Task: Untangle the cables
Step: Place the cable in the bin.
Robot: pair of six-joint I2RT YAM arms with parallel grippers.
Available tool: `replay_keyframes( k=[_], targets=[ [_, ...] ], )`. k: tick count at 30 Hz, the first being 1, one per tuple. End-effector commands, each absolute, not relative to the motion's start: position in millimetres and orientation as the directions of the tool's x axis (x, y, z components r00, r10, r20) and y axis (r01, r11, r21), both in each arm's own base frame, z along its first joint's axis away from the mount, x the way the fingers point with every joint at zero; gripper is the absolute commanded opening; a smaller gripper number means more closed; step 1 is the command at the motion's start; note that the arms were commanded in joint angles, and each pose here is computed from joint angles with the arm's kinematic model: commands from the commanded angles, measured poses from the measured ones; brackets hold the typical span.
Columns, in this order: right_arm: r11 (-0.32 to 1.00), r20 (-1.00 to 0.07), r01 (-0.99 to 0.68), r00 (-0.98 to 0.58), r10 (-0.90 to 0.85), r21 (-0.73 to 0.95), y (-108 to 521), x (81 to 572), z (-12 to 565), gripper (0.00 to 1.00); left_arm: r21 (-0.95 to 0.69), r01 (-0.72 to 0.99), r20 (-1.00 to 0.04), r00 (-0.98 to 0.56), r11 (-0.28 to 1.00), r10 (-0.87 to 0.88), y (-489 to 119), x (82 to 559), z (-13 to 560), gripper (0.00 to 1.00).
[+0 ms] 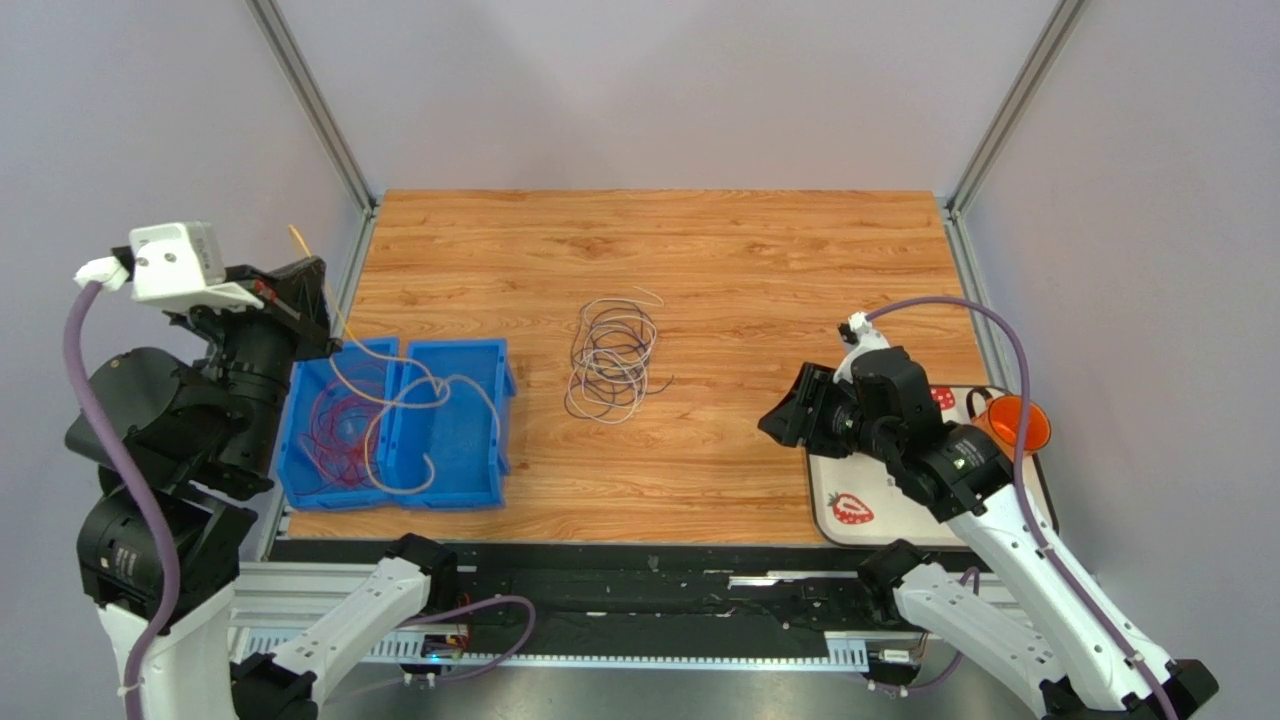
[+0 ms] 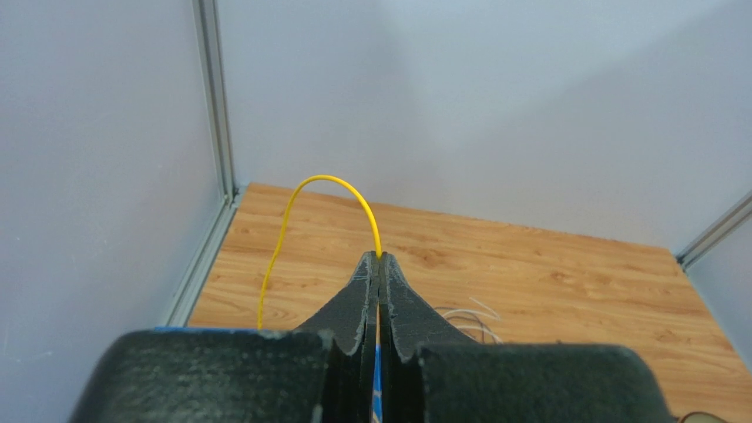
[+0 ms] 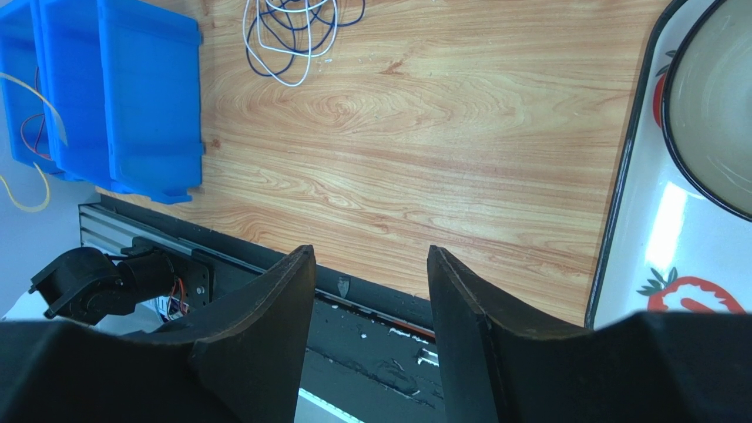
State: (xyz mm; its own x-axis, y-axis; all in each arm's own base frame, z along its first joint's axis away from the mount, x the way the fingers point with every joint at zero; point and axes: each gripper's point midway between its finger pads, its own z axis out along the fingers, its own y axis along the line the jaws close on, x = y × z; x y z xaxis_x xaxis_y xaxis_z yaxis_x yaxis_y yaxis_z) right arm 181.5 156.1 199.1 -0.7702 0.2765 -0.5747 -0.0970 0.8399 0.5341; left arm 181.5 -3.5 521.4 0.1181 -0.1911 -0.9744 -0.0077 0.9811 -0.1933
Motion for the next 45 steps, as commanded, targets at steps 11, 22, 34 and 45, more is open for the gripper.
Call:
replay_keyframes(
  k=[11,22,34,45],
  targets=[
    [0.841,-0.596,-0.102,-0.751,0.285,0.531,149.3,176.8,204.9,0.54,-0.153,-0.05,-0.987,-0.039,0.987,-0.155,-16.3,219.9,453.5,0.0],
    [0.85,-0.6,-0.09,-0.747,0.286,0.518,144.5,175.0,204.2,0.54,-0.106,-0.048,-0.994,-0.016,0.993,-0.107,-32.2,269.7,465.9,0.0],
    [0.865,-0.606,-0.09,-0.749,0.269,0.494,138.4,170.8,197.5,0.54,-0.105,-0.237,-0.976,-0.162,0.966,-0.146,-15.0,285.6,386.5,0.0],
    [0.865,-0.611,-0.105,-0.749,0.257,0.492,138.9,170.0,199.3,0.54,-0.05,-0.382,-0.902,-0.38,0.923,-0.206,-5.4,291.2,296.3,0.0]
  ],
)
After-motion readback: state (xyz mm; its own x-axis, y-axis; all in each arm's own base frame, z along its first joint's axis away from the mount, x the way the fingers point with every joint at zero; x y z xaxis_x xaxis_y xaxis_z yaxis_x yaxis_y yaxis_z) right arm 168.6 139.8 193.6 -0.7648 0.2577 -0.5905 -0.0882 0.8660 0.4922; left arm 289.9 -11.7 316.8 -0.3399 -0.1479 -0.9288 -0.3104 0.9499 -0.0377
